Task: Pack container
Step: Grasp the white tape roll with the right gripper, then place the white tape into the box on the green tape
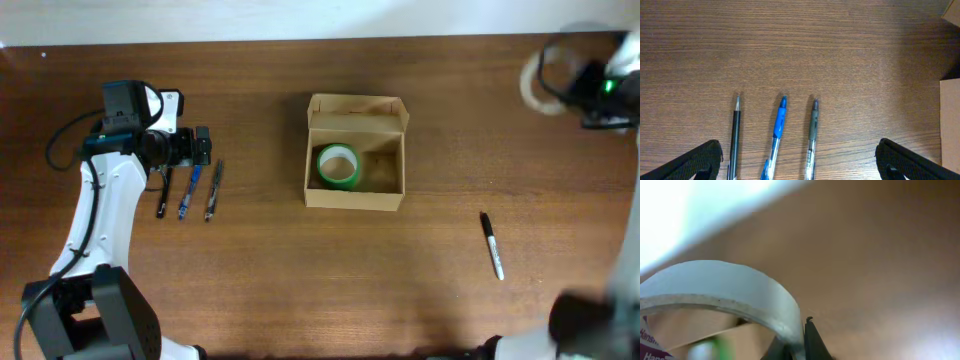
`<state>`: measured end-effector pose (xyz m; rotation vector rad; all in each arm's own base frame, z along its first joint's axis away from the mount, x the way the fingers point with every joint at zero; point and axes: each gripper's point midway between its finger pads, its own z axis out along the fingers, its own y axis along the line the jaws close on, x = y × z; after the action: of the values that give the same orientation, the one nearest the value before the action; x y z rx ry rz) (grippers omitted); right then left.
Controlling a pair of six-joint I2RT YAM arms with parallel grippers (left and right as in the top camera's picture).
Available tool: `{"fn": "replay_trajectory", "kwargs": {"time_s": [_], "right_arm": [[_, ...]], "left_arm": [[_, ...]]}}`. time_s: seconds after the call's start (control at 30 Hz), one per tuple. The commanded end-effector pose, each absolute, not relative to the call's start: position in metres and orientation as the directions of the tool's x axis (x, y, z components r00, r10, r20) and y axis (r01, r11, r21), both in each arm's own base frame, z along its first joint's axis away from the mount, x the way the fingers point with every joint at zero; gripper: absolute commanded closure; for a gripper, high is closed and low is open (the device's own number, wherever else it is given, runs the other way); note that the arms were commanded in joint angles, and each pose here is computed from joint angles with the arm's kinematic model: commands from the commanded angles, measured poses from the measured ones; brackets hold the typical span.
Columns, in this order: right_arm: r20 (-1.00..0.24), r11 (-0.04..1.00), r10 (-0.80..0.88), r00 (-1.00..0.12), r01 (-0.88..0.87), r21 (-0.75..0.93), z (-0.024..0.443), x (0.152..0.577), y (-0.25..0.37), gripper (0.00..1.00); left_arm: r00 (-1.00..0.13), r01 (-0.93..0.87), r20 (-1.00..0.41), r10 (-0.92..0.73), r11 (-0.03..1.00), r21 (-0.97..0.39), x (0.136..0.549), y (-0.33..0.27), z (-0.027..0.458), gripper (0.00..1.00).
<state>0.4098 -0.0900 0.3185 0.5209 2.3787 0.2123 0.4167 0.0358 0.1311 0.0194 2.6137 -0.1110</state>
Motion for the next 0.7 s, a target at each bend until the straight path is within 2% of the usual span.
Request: {"fn": "replay_trajectory", "kwargs": {"time_s": [0.0,0.1,0.13,0.27,0.47,0.67], "right_arm": [[-0.750,0.966,0.164,-0.640,-0.049,0.252,0.398,0.383,0.021,0.96],[-0.756,0.974,0.005,-0.655,-0.167,0.151,0.395,0.369,0.087,0.96],[-0.729,0.972,-0.096,-0.678,-0.223,0.079,0.378,0.367,0.117,0.96],[-0.617,0.952,-0.248,-0.747,-0.307,-0.011,0.321,0.377,0.170,0.96],[-0.402,0.938,-0.331,-0.854,-0.344,-0.042,0.210,0.411,0.203,0.96],[-0.262,0.936,-0.349,-0.900,-0.348,-0.054,0.140,0.422,0.208,0.96]], "left_arm": [[-0.857,0.049,-0.516,0.008,0.997,-0.067,0.422,0.037,0.136,0.01],[-0.857,0.049,-0.516,0.008,0.997,-0.067,0.422,0.037,0.136,0.01],[-0.857,0.049,-0.516,0.008,0.997,-0.067,0.422,0.037,0.136,0.01],[-0.857,0.049,-0.516,0.007,0.997,-0.067,0.422,0.037,0.136,0.01],[-0.857,0.049,-0.516,0.008,0.997,-0.067,0.422,0.037,0.136,0.01],[-0.857,0.049,-0.516,0.008,0.997,-0.067,0.422,0.037,0.136,0.01]]}}
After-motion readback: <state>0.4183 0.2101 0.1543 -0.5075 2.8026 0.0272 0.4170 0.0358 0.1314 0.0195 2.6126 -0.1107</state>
